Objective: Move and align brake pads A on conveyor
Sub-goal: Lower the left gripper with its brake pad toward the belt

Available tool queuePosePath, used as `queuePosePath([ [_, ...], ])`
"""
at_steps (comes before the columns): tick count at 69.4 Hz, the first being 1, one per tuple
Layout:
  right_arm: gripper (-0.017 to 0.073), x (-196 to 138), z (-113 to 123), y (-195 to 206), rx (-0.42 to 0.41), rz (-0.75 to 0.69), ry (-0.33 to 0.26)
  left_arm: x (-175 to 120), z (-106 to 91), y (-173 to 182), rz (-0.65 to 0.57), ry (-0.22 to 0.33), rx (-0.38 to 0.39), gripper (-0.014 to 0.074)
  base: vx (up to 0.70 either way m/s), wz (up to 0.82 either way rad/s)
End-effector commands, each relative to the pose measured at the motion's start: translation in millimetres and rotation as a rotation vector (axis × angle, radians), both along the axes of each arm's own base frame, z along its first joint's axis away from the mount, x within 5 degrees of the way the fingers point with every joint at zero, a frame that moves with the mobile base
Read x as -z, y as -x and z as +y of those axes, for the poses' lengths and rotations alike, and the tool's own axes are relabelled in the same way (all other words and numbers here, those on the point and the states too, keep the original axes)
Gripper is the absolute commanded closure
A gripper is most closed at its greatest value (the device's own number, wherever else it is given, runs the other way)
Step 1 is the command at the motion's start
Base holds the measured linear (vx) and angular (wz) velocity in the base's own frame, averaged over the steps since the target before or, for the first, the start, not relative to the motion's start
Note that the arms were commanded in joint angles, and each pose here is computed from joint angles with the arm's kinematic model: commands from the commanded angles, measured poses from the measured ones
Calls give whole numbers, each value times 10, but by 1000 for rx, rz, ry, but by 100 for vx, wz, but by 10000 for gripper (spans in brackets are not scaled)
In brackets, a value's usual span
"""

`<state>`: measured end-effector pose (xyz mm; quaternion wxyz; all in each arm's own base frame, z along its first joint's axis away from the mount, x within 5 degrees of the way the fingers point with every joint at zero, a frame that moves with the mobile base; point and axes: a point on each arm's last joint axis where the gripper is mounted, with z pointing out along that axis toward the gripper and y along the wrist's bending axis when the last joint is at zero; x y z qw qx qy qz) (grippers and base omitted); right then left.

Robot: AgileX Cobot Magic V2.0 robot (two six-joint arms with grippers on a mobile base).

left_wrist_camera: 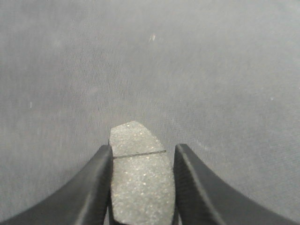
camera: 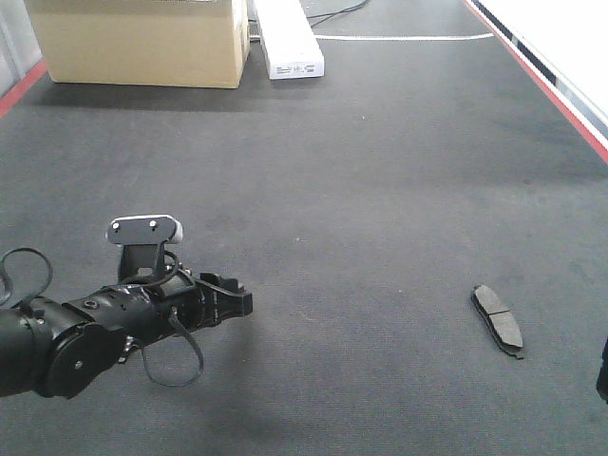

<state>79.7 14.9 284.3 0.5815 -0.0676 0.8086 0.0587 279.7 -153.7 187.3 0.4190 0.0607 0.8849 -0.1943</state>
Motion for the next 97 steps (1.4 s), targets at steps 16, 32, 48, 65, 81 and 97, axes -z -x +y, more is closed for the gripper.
queuePosePath([
  [16,563,-185,-1,-23,2,-123,-6,-102,-49,-124,-116,35,-15,599,0,0],
  [32,563,-185,-1,-23,2,-123,-6,26,-36,-83,-10,-26,-1,599,0,0],
  [48,563,-185,-1,-23,2,-123,-6,89,-30,-33,65,-62,10,582,0,0],
  [65,563,-185,-1,-23,2,-123,-6,118,-21,-9,101,-82,17,414,0,0],
  [81,563,-185,-1,-23,2,-123,-6,110,-24,-16,92,-73,12,133,0,0],
  [97,563,-185,-1,-23,2,-123,-6,-33,-83,-109,100,-57,8,32,0,0],
])
